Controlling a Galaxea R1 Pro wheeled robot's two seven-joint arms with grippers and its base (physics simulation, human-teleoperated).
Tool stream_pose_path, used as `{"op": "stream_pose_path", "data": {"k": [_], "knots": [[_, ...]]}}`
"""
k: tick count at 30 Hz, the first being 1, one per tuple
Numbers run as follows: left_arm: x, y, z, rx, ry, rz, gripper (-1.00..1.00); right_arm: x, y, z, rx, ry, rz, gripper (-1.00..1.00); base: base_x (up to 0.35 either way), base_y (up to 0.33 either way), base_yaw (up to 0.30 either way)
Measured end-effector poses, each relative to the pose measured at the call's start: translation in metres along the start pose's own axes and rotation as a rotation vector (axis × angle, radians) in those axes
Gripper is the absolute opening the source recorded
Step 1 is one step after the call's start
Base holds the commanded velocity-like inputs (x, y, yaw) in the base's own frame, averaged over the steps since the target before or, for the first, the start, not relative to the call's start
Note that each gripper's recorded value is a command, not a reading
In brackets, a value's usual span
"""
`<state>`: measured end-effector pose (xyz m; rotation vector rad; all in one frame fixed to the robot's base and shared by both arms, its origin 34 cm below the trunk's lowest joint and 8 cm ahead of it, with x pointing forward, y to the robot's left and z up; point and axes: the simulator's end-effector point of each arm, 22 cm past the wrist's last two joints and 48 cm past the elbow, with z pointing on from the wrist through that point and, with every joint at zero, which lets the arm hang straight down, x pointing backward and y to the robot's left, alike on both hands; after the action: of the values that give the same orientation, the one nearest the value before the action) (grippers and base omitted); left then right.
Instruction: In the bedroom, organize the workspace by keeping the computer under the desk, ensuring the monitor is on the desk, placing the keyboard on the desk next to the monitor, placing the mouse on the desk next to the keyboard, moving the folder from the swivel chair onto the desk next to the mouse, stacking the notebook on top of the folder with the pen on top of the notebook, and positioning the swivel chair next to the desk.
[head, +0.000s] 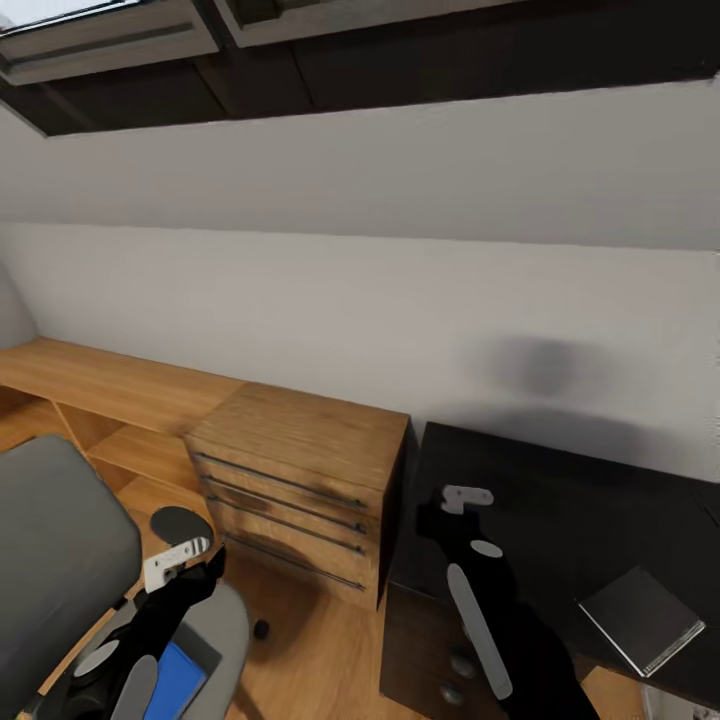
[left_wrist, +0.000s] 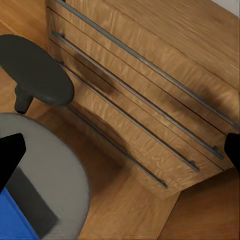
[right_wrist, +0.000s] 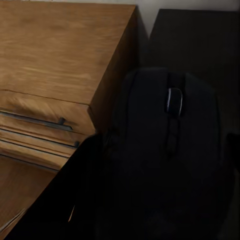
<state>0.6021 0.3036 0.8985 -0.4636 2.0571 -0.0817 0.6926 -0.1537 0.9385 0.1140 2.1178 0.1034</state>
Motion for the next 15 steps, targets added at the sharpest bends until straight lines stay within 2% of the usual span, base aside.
{"op": "stream_pose_path", "data": {"k": [7, 8, 9, 10, 11, 13, 15], "knots": [[0.000, -0.013, -0.006, 0.017, 0.015, 0.014, 1.00, -0.023, 0.004, -0.013, -0.008, -0.043, 0.013, -1.00, -0.330, 0.000, 0.000], [0.043, -0.035, -0.012, 0.038, 0.171, 0.087, 1.00, -0.026, 0.003, -0.014, -0.006, -0.049, 0.013, -1.00, -0.341, 0.000, -0.038], [0.052, -0.033, -0.014, 0.015, 0.203, 0.110, 1.00, -0.028, 0.002, -0.016, -0.005, -0.050, 0.014, -1.00, -0.341, 0.000, -0.258], [0.113, -0.005, -0.013, -0.092, 0.350, 0.174, 1.00, -0.025, -0.002, -0.017, 0.002, -0.043, 0.022, -1.00, -0.341, 0.000, -0.270], [0.142, 0.010, -0.014, -0.124, 0.415, 0.193, 1.00, -0.024, -0.002, -0.018, 0.001, -0.041, 0.025, -1.00, -0.341, 0.000, -0.277], [0.178, 0.030, -0.018, -0.168, 0.486, 0.210, 1.00, -0.022, 0.000, -0.020, -0.009, -0.032, 0.043, -1.00, -0.250, 0.000, -0.286], [0.209, 0.041, -0.019, -0.189, 0.489, 0.220, 1.00, -0.023, 0.003, -0.022, -0.025, -0.026, 0.070, -1.00, -0.096, 0.000, -0.290]]}}
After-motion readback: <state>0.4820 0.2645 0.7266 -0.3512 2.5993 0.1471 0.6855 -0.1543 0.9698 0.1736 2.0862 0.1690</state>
